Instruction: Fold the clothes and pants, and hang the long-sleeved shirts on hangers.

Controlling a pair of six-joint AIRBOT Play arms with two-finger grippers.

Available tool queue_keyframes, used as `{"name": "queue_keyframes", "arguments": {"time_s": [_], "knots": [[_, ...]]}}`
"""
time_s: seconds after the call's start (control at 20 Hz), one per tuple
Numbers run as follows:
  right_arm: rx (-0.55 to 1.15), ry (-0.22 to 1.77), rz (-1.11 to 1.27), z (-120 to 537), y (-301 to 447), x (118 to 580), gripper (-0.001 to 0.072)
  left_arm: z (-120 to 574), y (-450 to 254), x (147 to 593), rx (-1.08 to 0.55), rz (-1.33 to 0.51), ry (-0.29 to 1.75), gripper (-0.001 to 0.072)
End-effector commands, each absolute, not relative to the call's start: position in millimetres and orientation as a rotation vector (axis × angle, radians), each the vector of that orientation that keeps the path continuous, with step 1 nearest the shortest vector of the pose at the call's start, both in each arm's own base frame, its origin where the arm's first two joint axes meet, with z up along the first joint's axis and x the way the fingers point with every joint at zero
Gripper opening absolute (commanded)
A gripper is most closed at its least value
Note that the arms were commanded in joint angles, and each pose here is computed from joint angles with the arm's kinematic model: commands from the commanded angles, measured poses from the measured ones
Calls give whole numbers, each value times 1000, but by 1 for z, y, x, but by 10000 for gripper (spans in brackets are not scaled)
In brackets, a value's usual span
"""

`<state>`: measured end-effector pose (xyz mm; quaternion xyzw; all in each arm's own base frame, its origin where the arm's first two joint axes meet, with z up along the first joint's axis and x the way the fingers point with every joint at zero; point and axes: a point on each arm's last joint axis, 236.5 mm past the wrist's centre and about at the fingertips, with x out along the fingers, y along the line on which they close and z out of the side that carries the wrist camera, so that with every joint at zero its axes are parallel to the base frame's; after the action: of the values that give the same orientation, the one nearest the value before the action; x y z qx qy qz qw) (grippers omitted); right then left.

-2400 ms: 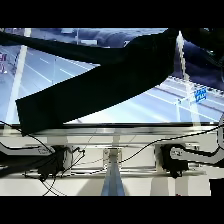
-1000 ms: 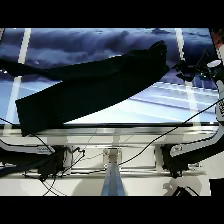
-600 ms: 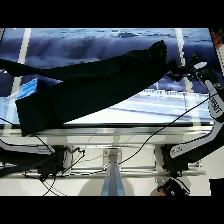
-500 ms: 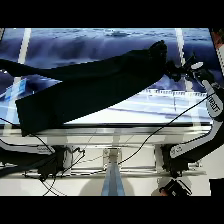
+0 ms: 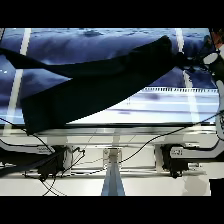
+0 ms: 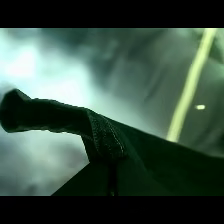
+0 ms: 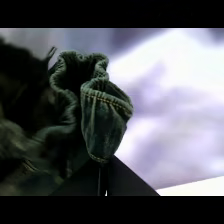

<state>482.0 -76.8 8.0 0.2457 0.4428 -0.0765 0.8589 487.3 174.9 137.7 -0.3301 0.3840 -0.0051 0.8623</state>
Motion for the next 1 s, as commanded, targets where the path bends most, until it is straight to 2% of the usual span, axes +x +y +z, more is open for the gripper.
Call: {"name": "queue_keyframes", "arguments": {"time_s": [0.0, 0.1, 0.3, 0.45, 0.65, 0.8, 0.95], "knots": [[335, 1031, -395, 47, -143, 401, 27, 186, 150, 499, -816, -141, 666, 24], [331, 1075, -483, 59, -164, 354, 28, 202, 158, 496, -867, -103, 623, 24], [361, 1022, -557, 67, -168, 289, 27, 209, 157, 488, -877, -96, 626, 23], [372, 1064, -537, 52, -144, 253, 27, 172, 161, 471, -766, -19, 780, 23], [378, 1071, -534, 42, -137, 243, 27, 117, 182, 436, -576, 136, 1030, 24], [380, 1074, -533, 40, -138, 243, 28, 97, 186, 434, -570, 151, 1088, 24], [373, 1044, -533, 44, -141, 249, 27, 85, 180, 452, -610, 117, 1066, 24]]}}
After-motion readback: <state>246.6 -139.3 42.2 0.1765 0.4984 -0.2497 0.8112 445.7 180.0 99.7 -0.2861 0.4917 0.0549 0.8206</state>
